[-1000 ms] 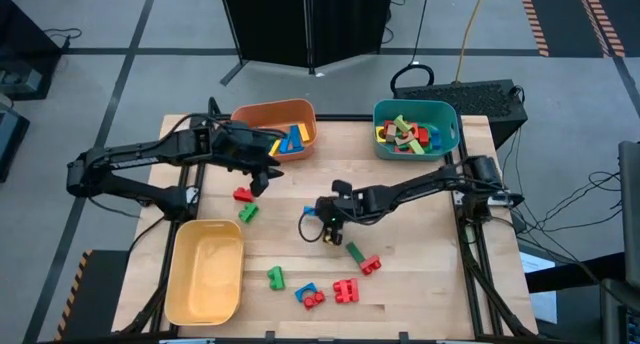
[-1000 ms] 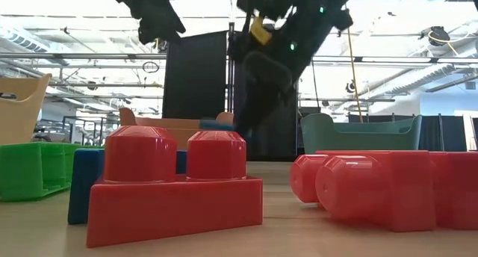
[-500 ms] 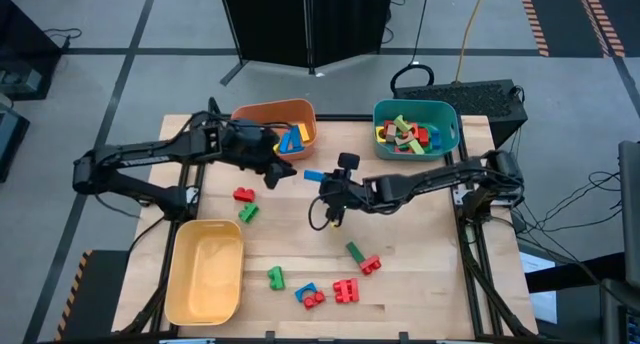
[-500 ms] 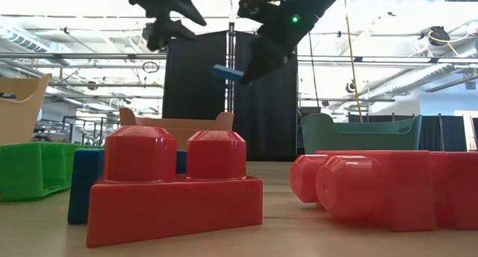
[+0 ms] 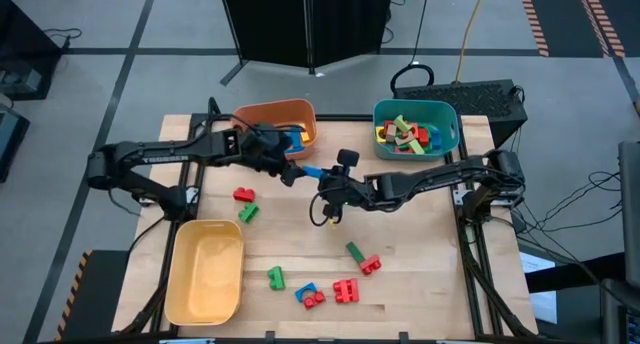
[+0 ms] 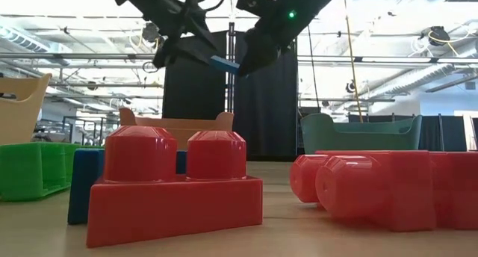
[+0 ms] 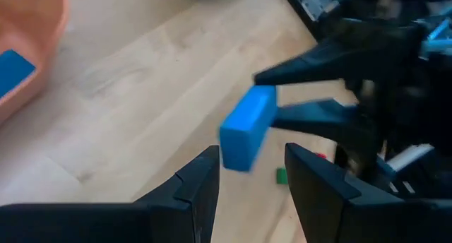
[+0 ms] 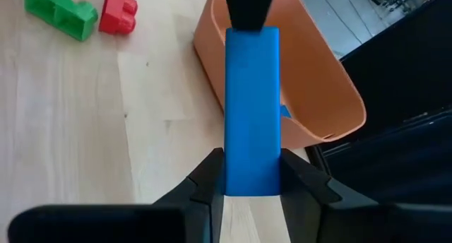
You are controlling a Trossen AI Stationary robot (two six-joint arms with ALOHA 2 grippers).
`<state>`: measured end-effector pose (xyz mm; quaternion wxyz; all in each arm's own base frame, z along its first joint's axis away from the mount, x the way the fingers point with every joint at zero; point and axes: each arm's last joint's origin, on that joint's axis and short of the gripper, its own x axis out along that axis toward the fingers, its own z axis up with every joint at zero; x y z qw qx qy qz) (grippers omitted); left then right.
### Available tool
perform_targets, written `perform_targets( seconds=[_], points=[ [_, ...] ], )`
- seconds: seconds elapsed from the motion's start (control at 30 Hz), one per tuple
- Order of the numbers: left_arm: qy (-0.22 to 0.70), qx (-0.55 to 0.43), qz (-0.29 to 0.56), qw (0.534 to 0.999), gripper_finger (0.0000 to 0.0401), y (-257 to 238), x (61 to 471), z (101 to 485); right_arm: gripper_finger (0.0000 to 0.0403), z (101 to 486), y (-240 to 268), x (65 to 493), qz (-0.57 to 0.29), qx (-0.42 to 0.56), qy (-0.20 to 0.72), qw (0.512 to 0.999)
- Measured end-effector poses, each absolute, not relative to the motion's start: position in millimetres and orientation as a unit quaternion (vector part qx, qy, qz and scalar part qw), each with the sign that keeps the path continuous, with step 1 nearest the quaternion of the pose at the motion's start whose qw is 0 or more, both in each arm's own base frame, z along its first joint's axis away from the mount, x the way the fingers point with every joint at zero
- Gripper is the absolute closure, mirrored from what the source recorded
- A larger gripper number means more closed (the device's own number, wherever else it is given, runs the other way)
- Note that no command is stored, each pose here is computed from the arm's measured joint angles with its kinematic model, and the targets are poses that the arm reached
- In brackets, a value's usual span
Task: Sort blocks by size
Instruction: Put the blue rectangular block into the orange bin
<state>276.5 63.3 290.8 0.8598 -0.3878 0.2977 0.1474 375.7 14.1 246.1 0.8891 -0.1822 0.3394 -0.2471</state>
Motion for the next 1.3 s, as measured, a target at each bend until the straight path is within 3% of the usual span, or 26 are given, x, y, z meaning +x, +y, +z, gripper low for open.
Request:
perform_targets(
  seconds=[0.37, 0.67, 1.17, 1.3],
  points=[
    [0.273, -0.391, 0.186, 0.859, 0.0244, 73.0, 278.0, 290.7, 0.031, 261.0, 12.4, 371.3, -0.26, -0.188, 0.316, 0.893],
    [0.229, -0.396, 0.158, 0.875, 0.0244, 78.0, 282.8, 299.0, 0.031, 263.6, 13.8, 371.8, -0.249, -0.197, 0.311, 0.896],
    [0.235, -0.401, 0.141, 0.874, 0.0245, 76.8, 282.9, 298.9, 0.0309, 267.7, 5.8, 371.4, -0.265, -0.197, 0.303, 0.894],
    [0.236, -0.402, 0.138, 0.874, 0.0273, 76.4, 283.0, 298.9, 0.0309, 270.8, 5.6, 371.9, -0.264, -0.204, 0.295, 0.895]
  ],
)
